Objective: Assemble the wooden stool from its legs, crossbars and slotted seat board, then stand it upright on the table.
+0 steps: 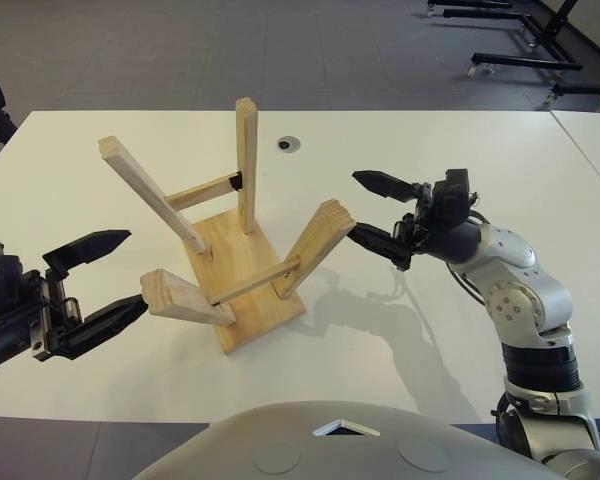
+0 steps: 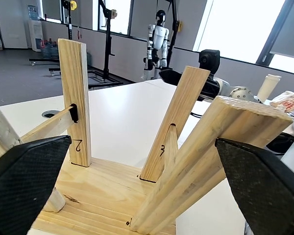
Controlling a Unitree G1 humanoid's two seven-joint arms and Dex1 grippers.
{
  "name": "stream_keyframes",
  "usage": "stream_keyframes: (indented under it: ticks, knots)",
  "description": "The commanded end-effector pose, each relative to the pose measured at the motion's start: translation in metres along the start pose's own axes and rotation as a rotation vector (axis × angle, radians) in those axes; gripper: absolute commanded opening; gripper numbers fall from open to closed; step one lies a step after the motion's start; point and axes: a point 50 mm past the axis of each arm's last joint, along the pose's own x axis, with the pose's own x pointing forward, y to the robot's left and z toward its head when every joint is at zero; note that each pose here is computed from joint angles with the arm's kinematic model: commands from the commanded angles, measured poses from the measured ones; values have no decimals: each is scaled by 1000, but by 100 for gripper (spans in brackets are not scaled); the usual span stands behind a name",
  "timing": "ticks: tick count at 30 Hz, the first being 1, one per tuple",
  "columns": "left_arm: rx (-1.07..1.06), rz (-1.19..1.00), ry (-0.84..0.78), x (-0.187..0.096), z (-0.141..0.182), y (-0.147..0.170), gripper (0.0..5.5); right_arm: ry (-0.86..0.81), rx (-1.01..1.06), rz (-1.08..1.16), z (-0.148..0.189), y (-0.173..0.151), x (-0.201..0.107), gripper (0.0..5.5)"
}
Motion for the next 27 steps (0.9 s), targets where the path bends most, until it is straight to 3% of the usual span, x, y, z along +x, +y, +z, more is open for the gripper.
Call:
stream_keyframes:
  ticks: [1,15,27]
  knots:
    - [30,-59,42,21,0,-1,540,12,-14,160,3,15,19,475]
    - [120,-109,97,61,-13,14,540,70,33,303,1,24,31,475]
    - [127,-193,121,73,-18,10,540,153,98,294,-7,25,4,475]
